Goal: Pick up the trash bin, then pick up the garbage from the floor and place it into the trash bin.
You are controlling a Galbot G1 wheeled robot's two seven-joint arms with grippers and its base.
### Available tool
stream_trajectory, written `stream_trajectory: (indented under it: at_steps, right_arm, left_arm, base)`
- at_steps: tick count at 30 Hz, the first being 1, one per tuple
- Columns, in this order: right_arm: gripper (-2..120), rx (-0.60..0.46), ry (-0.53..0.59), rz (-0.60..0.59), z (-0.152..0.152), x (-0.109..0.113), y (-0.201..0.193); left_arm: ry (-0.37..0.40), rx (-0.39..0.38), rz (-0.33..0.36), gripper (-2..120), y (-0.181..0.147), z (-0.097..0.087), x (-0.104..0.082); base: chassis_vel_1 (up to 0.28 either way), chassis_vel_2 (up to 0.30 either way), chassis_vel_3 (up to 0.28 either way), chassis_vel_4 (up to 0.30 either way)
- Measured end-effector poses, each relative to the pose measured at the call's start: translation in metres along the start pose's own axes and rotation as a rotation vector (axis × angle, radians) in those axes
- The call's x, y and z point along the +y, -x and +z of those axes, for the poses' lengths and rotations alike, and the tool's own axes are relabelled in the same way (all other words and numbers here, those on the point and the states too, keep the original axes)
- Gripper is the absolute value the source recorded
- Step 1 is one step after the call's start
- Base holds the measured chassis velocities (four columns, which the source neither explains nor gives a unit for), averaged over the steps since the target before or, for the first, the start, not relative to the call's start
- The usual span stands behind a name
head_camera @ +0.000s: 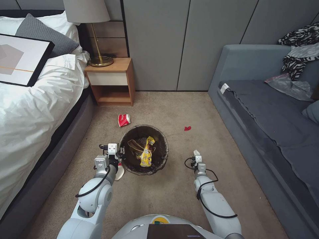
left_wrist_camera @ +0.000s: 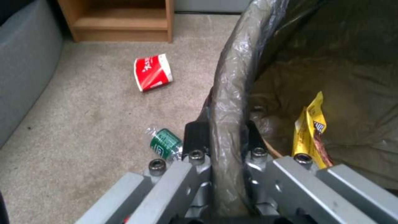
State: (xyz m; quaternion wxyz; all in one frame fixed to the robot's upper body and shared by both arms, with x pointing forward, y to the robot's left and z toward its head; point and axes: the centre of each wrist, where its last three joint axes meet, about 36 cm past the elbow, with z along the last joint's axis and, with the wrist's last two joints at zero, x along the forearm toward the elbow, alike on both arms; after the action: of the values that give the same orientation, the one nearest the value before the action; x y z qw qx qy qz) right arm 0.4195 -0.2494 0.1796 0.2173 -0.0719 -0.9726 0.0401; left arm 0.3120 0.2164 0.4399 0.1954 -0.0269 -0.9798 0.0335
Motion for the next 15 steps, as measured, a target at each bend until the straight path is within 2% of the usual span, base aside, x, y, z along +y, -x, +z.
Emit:
stream_trajectory:
  at_steps: [3, 5, 8, 9, 12, 13, 15]
  right_arm:
    - [0, -0.214, 0.027, -0.067, -0.034, 0.009, -0.02]
    - [0, -0.25, 0.031, -0.083, -0.04, 0.01, -0.025]
    - [0, -0.488, 0.037, -0.217, -0.083, 0.021, -0.058]
    - [0, -0.488, 0.037, -0.217, -0.083, 0.021, -0.058]
    - [0, -0.668, 0.032, -0.354, -0.115, 0.029, -0.083]
    - [0, -0.668, 0.032, -0.354, -0.115, 0.029, -0.083]
    - [0, -0.798, 0.027, -0.483, -0.135, 0.035, -0.101]
  left_arm:
    - [0.001, 0.005, 0.0, 3, 0.0, 0.002, 0.0]
    - [0.001, 0.006, 0.001, 3, 0.0, 0.002, -0.001]
    - [0.001, 0.007, 0.007, 3, 0.001, 0.002, -0.003]
    - [0.001, 0.007, 0.007, 3, 0.001, 0.002, -0.003]
    - [0.002, 0.008, 0.012, 3, 0.001, 0.003, -0.004]
    - [0.002, 0.008, 0.012, 3, 0.001, 0.003, -0.004]
    - [0.004, 0.011, 0.015, 3, 0.001, 0.004, -0.006]
  base:
    - [0.0, 0.0, 0.0, 0.0]
    - [0.0, 0.0, 0.0, 0.0]
    - [0.0, 0.0, 0.0, 0.0]
    - [0.0, 0.0, 0.0, 0.0]
    - [0.0, 0.0, 0.0, 0.0]
    - [0.0, 0.0, 0.0, 0.0]
    - [0.0, 0.0, 0.0, 0.0]
